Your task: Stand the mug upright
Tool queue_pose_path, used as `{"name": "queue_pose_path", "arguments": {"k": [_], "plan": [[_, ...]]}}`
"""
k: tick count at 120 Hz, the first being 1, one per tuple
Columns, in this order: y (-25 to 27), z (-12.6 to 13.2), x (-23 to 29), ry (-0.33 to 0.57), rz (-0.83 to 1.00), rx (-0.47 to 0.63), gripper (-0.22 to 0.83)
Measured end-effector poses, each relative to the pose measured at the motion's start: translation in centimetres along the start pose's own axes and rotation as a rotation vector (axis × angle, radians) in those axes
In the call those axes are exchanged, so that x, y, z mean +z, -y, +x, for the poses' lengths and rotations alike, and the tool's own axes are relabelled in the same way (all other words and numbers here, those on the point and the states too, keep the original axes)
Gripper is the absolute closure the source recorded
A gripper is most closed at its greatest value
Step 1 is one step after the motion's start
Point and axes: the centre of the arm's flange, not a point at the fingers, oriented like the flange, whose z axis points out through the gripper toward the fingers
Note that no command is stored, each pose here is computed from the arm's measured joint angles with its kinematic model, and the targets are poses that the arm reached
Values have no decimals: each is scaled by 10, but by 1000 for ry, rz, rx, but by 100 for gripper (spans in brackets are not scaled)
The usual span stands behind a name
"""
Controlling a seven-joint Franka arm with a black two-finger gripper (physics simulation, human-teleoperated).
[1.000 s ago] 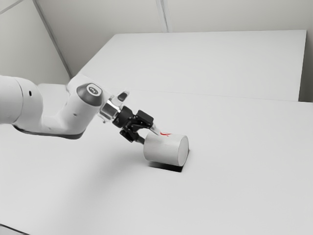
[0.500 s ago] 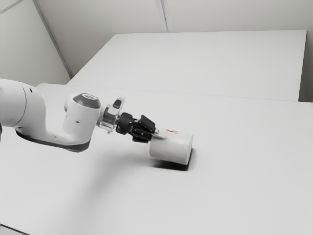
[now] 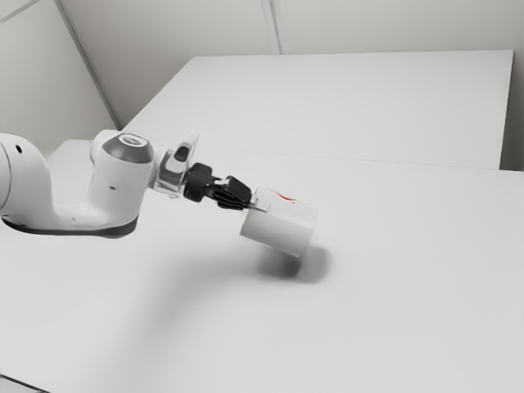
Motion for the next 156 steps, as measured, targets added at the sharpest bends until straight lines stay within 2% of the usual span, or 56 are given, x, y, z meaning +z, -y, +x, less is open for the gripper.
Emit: {"name": "queue_pose_path", "arguments": {"k": [12, 26, 48, 69, 83, 107, 129, 156], "plan": [[-27, 10, -19, 59, 79, 100, 78], [-42, 19, -45, 184, 219, 179, 78], [-60, 13, -73, 394, 483, 211, 78], [-77, -4, -85, 491, 701, 169, 78], [-67, -26, -79, 495, 802, 121, 78], [-39, -47, -69, 431, 907, 58, 78], [-25, -50, -59, 347, 947, 25, 78], [-1, -51, -43, 310, 953, -42, 78]]}}
